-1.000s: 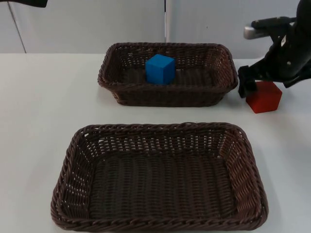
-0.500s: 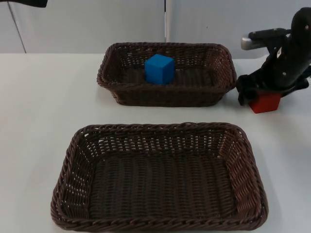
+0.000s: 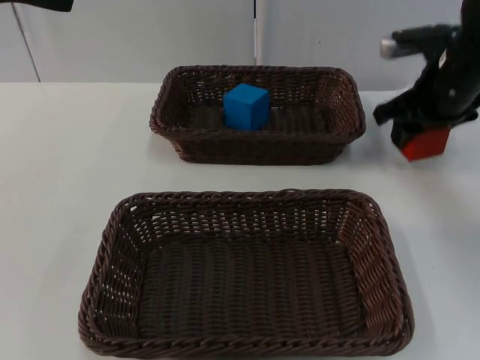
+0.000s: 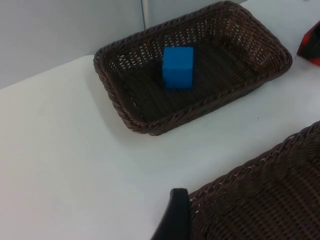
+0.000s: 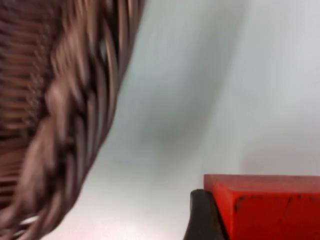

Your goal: Pick up one cube with the left hand and place it into the upper basket. Pick up one cube with the right hand and place it into the lower basket.

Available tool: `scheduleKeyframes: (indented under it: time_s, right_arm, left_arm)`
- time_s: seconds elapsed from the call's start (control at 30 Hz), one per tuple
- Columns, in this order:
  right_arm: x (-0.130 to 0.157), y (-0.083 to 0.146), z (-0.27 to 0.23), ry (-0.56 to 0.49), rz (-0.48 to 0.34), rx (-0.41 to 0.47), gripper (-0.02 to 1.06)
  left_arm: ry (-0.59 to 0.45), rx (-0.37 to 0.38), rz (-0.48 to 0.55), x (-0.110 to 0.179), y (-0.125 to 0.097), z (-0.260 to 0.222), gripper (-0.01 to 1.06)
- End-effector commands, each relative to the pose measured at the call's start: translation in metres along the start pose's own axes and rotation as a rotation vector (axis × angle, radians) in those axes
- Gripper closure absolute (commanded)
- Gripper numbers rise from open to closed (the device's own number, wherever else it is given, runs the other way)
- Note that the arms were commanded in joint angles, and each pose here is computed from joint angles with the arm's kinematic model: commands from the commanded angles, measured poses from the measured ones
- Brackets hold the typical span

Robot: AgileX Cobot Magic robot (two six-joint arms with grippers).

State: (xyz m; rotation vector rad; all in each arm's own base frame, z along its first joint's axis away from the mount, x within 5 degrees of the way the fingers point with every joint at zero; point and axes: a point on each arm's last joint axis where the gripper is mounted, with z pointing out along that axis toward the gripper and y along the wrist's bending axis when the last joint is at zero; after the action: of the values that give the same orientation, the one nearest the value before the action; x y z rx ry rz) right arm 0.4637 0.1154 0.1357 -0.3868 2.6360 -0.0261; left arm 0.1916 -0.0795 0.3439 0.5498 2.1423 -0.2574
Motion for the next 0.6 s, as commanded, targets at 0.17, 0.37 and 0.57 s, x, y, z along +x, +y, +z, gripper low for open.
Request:
scheduleKeyframes:
  time_s: [0.17, 0.37, 0.57]
  right_arm:
    - [-0.024, -0.010, -0.083, -0.109, 0.014, 0.020, 1.05]
    - [-0.032, -0.014, -0.133, -0.183, 0.026, 0.023, 1.05]
    - [-0.034, -0.016, -0.154, -0.223, 0.029, 0.026, 1.05]
  left_arm:
    - [-0.007, 0.000, -0.001, 0.001, -0.001, -0.001, 0.31]
    - [-0.007, 0.000, -0.001, 0.001, -0.001, -0.001, 0.31]
    - [-0.007, 0.000, -0.001, 0.001, -0.001, -0.001, 0.31]
